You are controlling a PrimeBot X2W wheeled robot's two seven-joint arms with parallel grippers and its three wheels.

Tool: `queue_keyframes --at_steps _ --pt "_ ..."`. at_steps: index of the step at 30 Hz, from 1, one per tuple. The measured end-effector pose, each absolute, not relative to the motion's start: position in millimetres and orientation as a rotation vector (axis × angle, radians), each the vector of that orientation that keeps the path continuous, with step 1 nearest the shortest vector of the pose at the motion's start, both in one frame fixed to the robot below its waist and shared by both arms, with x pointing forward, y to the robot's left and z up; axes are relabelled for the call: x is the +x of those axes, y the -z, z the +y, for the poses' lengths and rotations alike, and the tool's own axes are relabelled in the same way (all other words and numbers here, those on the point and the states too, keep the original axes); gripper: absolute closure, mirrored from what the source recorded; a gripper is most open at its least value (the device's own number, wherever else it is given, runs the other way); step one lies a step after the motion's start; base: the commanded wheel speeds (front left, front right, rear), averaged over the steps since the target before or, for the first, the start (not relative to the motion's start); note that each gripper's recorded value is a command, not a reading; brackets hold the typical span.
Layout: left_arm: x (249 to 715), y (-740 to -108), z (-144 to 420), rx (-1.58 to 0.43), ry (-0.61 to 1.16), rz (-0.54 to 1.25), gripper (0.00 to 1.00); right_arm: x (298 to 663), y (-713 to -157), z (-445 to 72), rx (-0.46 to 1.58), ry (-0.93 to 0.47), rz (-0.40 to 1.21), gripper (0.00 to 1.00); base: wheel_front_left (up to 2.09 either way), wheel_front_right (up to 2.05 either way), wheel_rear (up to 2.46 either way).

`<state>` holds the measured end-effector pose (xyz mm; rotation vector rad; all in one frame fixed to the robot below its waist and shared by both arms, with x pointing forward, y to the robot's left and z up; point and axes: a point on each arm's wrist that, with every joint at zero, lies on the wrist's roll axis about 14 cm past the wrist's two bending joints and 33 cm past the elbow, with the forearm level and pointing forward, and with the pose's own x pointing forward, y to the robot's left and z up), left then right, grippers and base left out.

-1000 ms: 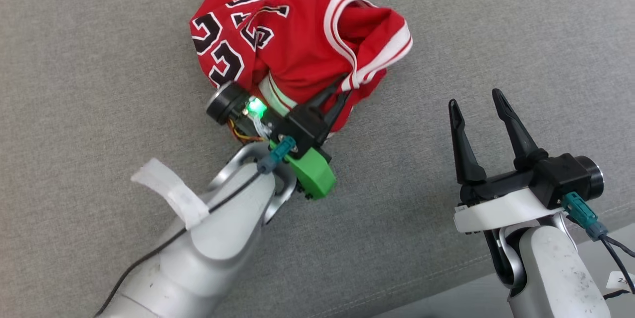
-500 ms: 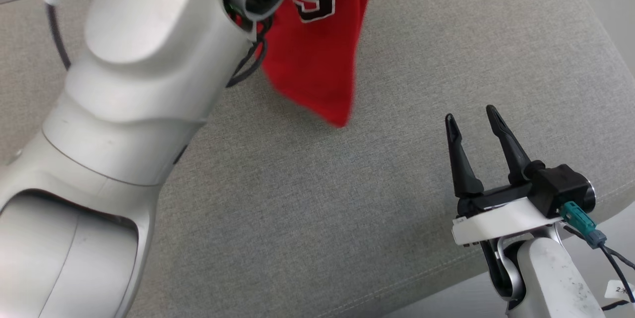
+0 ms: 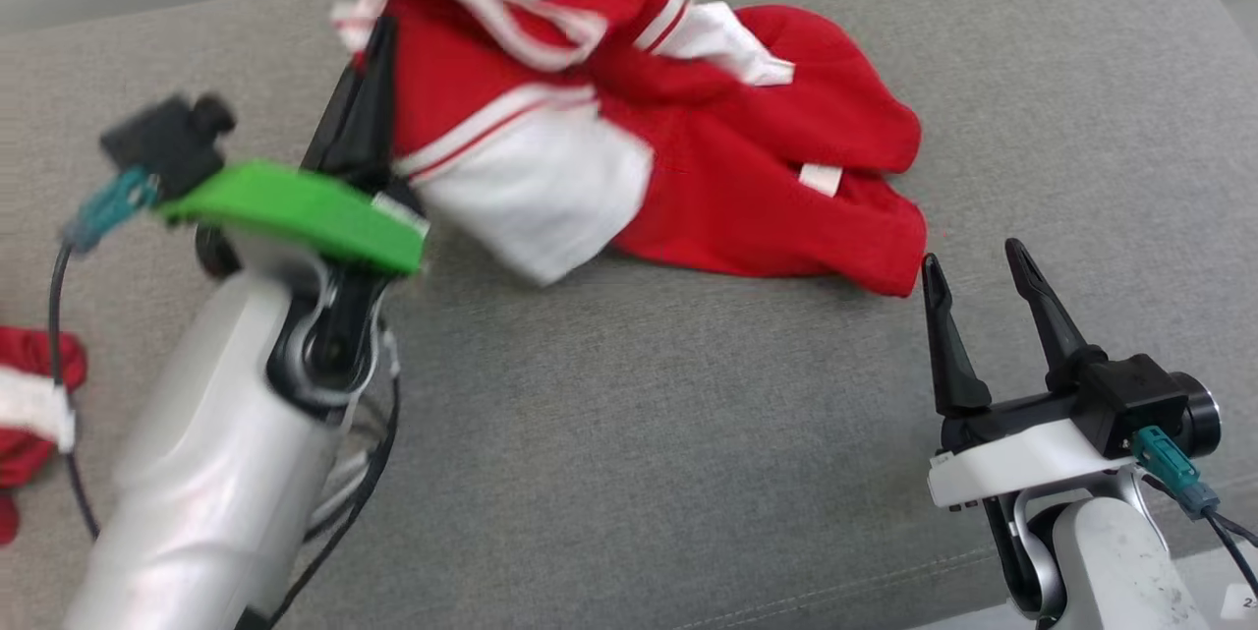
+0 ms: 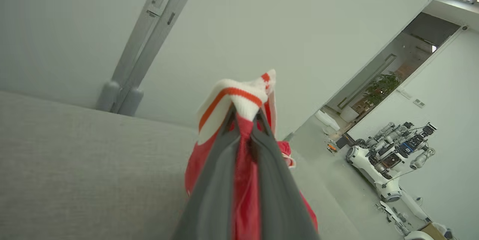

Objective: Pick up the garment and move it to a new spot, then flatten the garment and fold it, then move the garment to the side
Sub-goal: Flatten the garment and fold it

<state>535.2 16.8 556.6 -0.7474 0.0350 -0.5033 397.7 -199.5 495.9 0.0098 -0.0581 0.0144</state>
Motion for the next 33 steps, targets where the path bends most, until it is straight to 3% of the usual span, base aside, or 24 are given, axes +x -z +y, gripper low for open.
queue_keyframes --at_steps 6,16,17,18,19,28,33 --pt "499.8 -460.7 116.4 -0.699 0.228 0.182 1.0 406.6 -494.6 -179.7 0.0 -0.075 -0.06 0.0 0.0 0.0 0.0" --pt "498.4 -454.3 179.4 -0.514 0.086 0.128 1.0 410.8 -493.3 -165.8 -0.006 -0.117 -0.059 0.0 0.0 0.0 0.0" --pt "498.7 -455.3 181.9 -0.487 0.082 0.121 0.88 410.8 -493.0 -165.1 -0.006 -0.119 -0.058 0.0 0.0 0.0 0.0" --pt "498.4 -455.7 184.1 -0.474 0.076 0.115 0.61 410.7 -492.6 -164.0 -0.004 -0.122 -0.057 0.0 0.0 0.0 0.0" --pt "497.5 -456.1 185.8 -0.457 0.067 0.108 0.0 410.5 -492.2 -162.3 -0.002 -0.127 -0.056 0.0 0.0 0.0 0.0" --pt "486.4 -487.7 202.9 -0.271 -0.009 -0.033 0.0 408.9 -488.0 -158.8 0.008 -0.136 -0.043 0.0 0.0 0.0 0.0" --pt "462.1 -491.9 173.0 -0.212 0.047 -0.065 0.0 410.4 -488.1 -160.5 0.008 -0.13 -0.044 0.0 0.0 0.0 0.0"
